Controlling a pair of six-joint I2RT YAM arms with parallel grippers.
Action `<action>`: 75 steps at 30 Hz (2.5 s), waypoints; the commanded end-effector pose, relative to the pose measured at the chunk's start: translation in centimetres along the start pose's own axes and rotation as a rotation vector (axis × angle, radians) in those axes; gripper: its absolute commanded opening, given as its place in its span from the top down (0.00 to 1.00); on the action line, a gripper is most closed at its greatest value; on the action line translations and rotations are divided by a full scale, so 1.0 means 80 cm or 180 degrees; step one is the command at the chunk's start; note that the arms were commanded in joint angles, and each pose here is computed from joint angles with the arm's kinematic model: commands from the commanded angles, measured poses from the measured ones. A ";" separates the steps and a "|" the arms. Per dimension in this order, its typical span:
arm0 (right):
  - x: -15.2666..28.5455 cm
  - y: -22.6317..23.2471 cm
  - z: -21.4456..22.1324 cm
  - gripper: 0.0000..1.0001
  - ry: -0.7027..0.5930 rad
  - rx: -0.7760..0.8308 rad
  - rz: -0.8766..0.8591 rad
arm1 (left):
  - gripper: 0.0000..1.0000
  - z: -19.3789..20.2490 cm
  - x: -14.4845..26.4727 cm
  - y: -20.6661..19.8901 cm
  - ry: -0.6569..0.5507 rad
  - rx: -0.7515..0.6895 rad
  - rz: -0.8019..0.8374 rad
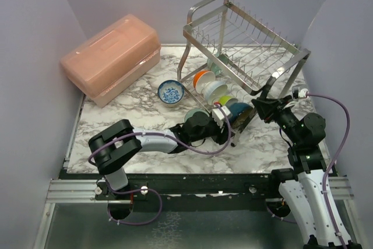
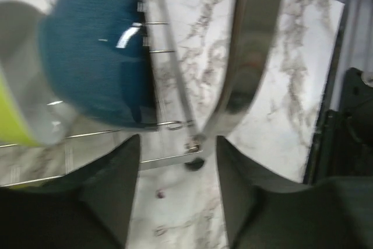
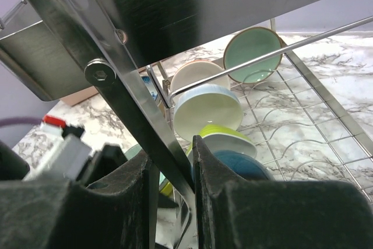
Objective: Load the bowls into the dish rack
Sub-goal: Adjust the dish rack at the center of the board.
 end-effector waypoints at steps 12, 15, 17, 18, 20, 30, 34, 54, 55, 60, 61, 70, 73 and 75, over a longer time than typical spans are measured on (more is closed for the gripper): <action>-0.003 0.000 -0.013 0.98 -0.0106 -0.0259 0.0082 | 0.26 -0.044 0.047 0.053 -0.0061 0.0231 -0.0566; -0.003 -0.001 -0.010 0.96 -0.0090 -0.0268 0.0095 | 0.26 -0.057 0.051 0.076 -0.0138 0.0485 -0.0923; -0.002 -0.001 -0.009 0.96 -0.0078 -0.0267 0.0097 | 0.28 -0.059 0.054 0.092 -0.0180 0.0663 -0.1095; -0.001 -0.001 -0.009 0.96 -0.0070 -0.0268 0.0100 | 0.29 -0.060 0.056 0.099 -0.0209 0.0752 -0.1153; -0.001 -0.001 -0.007 0.96 -0.0056 -0.0274 0.0100 | 0.30 -0.059 0.060 0.114 -0.0251 0.0941 -0.1261; -0.001 -0.001 0.000 0.96 -0.0005 -0.0290 0.0076 | 0.39 -0.055 0.070 0.172 -0.0379 0.1823 -0.1334; -0.001 -0.001 0.000 0.96 0.0015 -0.0291 0.0055 | 0.42 -0.048 0.069 0.197 -0.0475 0.2312 -0.1302; 0.005 0.016 -0.003 0.98 0.0082 -0.0071 -0.0276 | 0.75 -0.023 0.032 0.243 -0.0714 0.2788 -0.1246; 0.007 0.021 -0.002 0.99 0.0100 -0.0052 -0.0373 | 0.76 -0.025 0.030 0.244 -0.0712 0.2769 -0.1226; 0.013 0.047 -0.007 0.99 0.0047 0.0083 -0.0909 | 0.81 -0.033 0.013 0.251 -0.0709 0.2678 -0.1140; 0.014 0.050 -0.007 0.99 0.0047 0.0097 -0.0982 | 0.81 -0.036 0.010 0.253 -0.0717 0.2655 -0.1124; 0.012 0.059 -0.008 0.99 0.0010 0.0100 -0.1237 | 0.82 -0.048 -0.035 0.269 -0.0640 0.2577 -0.0887; 0.007 0.059 -0.010 0.99 0.0006 0.0061 -0.1276 | 0.82 -0.051 -0.048 0.271 -0.0599 0.2588 -0.0786; 0.002 0.058 -0.011 0.99 0.0008 0.0014 -0.1280 | 0.82 -0.054 -0.055 0.273 -0.0601 0.2590 -0.0741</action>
Point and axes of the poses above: each gripper's point midway between its finger pads, its own x axis back along the fingers, its own y axis along the line the jaws close on, z = x × y, the point moved 5 cm from there along x, back along the fingers, and after that the axes turned 1 degree about x, right-handed, at the moved point
